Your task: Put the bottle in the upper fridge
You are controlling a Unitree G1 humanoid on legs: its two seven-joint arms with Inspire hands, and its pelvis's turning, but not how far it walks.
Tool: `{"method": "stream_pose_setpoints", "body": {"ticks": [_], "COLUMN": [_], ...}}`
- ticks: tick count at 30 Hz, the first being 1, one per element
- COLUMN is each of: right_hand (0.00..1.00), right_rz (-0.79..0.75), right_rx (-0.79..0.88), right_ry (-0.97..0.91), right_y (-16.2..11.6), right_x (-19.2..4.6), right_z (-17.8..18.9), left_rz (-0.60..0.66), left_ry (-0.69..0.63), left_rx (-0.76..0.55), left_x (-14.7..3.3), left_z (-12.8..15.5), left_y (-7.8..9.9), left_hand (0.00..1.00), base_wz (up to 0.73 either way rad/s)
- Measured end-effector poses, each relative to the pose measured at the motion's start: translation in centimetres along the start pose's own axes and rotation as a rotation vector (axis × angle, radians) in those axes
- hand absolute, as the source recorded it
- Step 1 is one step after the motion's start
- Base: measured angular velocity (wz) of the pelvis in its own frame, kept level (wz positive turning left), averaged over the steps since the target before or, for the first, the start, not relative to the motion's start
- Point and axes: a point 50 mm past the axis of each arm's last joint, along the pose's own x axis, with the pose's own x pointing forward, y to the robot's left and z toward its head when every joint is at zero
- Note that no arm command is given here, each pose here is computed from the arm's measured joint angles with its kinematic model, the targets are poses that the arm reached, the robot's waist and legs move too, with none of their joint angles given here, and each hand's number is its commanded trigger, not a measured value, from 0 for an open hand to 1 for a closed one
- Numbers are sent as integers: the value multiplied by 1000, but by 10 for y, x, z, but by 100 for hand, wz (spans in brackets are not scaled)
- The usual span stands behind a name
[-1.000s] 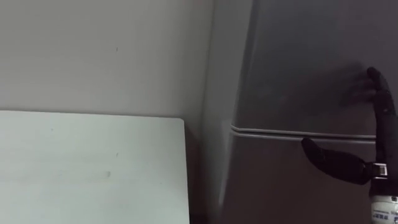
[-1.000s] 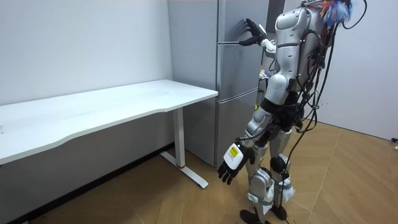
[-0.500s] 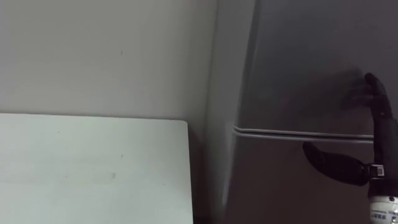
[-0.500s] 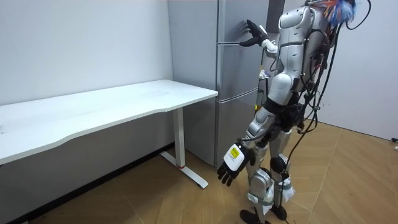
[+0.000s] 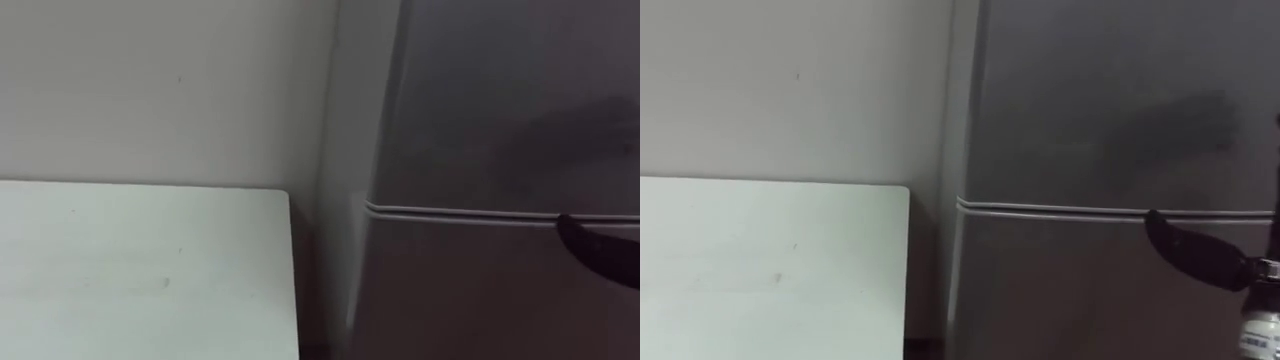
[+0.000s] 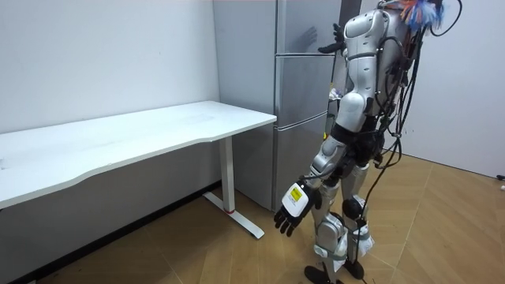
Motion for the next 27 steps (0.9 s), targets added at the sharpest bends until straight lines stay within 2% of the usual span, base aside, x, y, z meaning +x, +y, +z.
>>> {"method": "stream_pose_setpoints", "body": {"ticks": [7, 16, 22, 27], "right_hand": [0, 0, 0, 0], "right_rz": [-167, -326, -382, -459], "right_rx": [4, 46, 64, 48], "right_ry": [62, 251, 445, 720], "right_y": [-34, -67, -87, -98], "right_x": [1, -19, -46, -92], "right_z": [-12, -42, -72, -116], "left_rz": [6, 34, 52, 65], "left_ry": [2, 27, 9, 3], "left_rx": [-45, -90, -96, -114], "left_x": [-1, -4, -3, -2], "left_z": [-4, -10, -4, 0], "left_y": [-1, -5, -3, -3], "left_hand": [0, 0, 0, 0], "base_wz": [0, 0, 0, 0]}}
